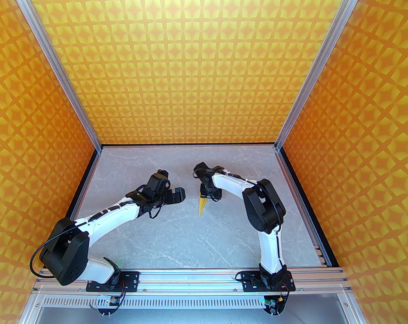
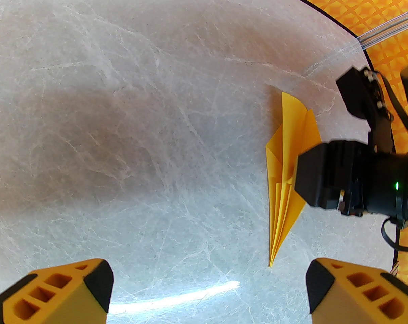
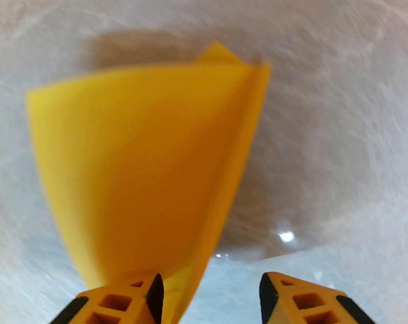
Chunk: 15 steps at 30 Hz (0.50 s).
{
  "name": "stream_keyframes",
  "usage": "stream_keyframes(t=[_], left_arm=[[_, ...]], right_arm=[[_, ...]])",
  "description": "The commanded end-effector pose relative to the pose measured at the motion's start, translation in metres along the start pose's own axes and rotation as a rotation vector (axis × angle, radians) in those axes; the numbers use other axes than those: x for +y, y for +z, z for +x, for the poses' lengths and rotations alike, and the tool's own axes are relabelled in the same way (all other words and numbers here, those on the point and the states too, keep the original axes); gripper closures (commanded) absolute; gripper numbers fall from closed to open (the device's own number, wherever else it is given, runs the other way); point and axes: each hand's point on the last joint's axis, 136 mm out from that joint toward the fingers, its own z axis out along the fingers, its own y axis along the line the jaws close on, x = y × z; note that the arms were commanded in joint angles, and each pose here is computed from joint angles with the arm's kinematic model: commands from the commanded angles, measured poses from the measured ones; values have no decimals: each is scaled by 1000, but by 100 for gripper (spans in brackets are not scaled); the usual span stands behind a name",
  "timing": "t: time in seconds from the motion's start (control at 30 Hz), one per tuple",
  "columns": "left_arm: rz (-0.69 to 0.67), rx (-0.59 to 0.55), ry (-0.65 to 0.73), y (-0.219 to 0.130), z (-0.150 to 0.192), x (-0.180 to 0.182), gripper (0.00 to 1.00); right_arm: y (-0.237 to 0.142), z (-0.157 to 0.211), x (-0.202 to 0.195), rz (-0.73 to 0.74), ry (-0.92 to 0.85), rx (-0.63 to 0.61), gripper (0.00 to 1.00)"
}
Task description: Fold a paper plane with a square sheet of paper (fold left side to right side)
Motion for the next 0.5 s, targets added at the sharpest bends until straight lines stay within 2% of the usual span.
stream_keyframes(t=[0.0,0.47], left_arm=[[-13,-13,-15,-2,-1,4,1],[14,27,-16,12,7,-6,1]], right_arm=[[-17,-3,-10,7,24,-49,50],[-16,23,-39,-27,84,-36,56]])
